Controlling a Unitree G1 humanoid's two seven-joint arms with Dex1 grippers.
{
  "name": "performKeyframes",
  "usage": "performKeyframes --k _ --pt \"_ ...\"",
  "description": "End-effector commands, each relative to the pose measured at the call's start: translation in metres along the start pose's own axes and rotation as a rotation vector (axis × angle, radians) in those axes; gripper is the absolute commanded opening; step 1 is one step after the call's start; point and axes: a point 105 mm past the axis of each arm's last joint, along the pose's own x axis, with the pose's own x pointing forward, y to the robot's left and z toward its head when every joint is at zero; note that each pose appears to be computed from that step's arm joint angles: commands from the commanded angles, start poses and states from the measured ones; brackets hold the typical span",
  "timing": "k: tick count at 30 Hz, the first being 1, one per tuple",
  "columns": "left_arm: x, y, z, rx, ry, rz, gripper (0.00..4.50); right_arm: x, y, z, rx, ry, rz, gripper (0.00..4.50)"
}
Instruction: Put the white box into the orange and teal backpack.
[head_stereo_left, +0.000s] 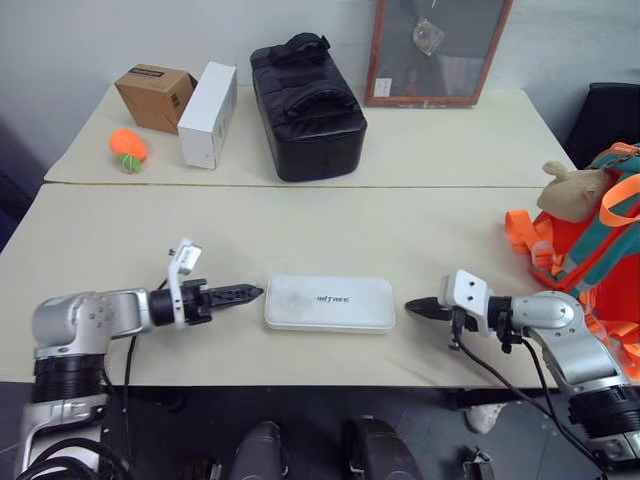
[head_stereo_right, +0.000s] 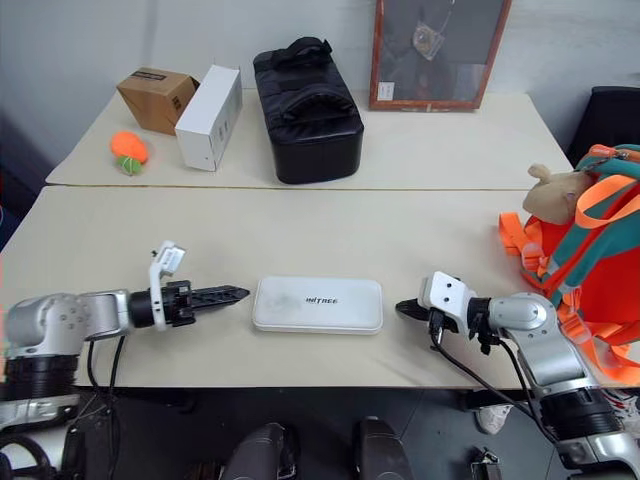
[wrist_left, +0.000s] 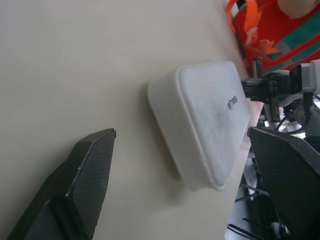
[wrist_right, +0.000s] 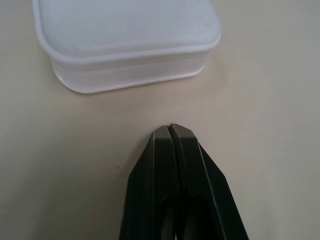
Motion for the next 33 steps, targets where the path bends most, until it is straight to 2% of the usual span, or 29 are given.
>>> performKeyframes --k 1,7,12,16,19,24,27,28,30,33 --pt "0.027 -0.002 -0.022 -0.039 0.135 -0.045 4.43 0.007 0.008 -0.003 -0.018 0.033 0.031 0.00" --pt "0.057 -0.017 -0.032 -0.001 0.286 -0.125 4.43 0.013 0.011 0.004 -0.034 0.028 0.033 0.00" --pt "0.076 -0.024 -0.013 0.022 0.279 -0.164 4.43 0.012 0.017 0.004 -0.025 0.031 0.027 0.00" --pt "0.075 -0.030 -0.008 0.014 0.292 -0.215 4.43 0.012 0.023 0.004 -0.017 0.034 0.023 0.00" --pt "0.074 -0.029 -0.004 0.007 0.275 -0.224 3.81 0.012 0.025 0.006 -0.012 0.032 0.017 0.00" --pt "0.070 -0.037 0.002 -0.014 0.250 -0.273 2.24 0.008 0.024 0.007 -0.006 0.037 -0.005 0.00" --pt "0.067 -0.045 0.011 -0.029 0.211 -0.298 1.37 0.010 0.023 0.019 0.030 -0.012 -0.032 0.00" --pt "0.064 -0.050 0.013 -0.034 0.194 -0.323 1.20 0.011 0.024 0.024 0.050 -0.034 -0.041 0.00" --pt "0.055 -0.064 0.016 -0.022 0.151 -0.404 1.19 0.010 0.027 0.027 0.083 -0.048 -0.082 0.00" --pt "0.047 -0.070 0.020 -0.044 0.062 -0.460 1.19 -0.003 0.023 0.017 0.150 -0.024 -0.201 0.00"
